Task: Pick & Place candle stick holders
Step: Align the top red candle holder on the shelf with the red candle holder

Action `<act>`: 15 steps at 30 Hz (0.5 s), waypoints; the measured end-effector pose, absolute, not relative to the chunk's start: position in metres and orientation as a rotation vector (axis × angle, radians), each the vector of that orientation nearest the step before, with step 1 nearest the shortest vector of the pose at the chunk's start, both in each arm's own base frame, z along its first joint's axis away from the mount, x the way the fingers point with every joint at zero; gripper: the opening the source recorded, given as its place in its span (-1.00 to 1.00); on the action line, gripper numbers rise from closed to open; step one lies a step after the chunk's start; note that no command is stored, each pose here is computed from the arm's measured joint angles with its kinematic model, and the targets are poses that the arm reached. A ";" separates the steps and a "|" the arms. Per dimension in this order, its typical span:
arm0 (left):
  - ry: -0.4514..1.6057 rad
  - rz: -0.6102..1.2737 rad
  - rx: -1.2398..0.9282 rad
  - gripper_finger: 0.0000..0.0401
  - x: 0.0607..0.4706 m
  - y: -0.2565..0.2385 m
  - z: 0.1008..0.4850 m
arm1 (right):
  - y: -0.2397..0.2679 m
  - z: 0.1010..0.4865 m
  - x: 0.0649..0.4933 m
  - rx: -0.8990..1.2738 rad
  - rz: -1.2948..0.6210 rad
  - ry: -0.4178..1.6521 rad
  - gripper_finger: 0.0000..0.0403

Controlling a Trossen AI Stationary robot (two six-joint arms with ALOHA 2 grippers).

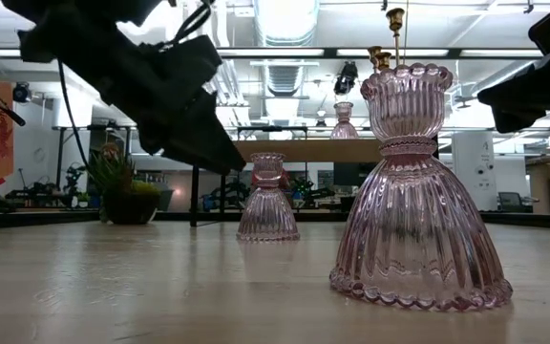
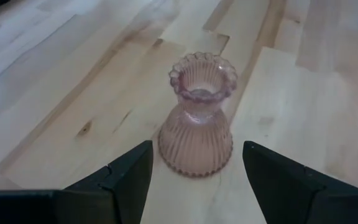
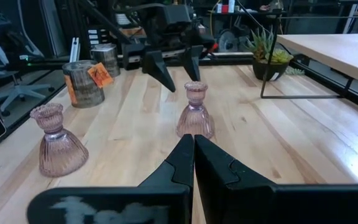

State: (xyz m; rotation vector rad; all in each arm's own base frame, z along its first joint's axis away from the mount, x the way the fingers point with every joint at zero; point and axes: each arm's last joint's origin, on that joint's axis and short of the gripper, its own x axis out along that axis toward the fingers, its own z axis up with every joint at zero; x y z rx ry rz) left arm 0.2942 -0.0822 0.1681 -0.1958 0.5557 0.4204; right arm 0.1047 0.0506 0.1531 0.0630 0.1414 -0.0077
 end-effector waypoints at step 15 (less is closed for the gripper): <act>0.507 0.451 -0.234 0.26 0.312 -0.074 0.149 | 0.051 0.153 0.105 0.060 -0.010 0.146 -0.96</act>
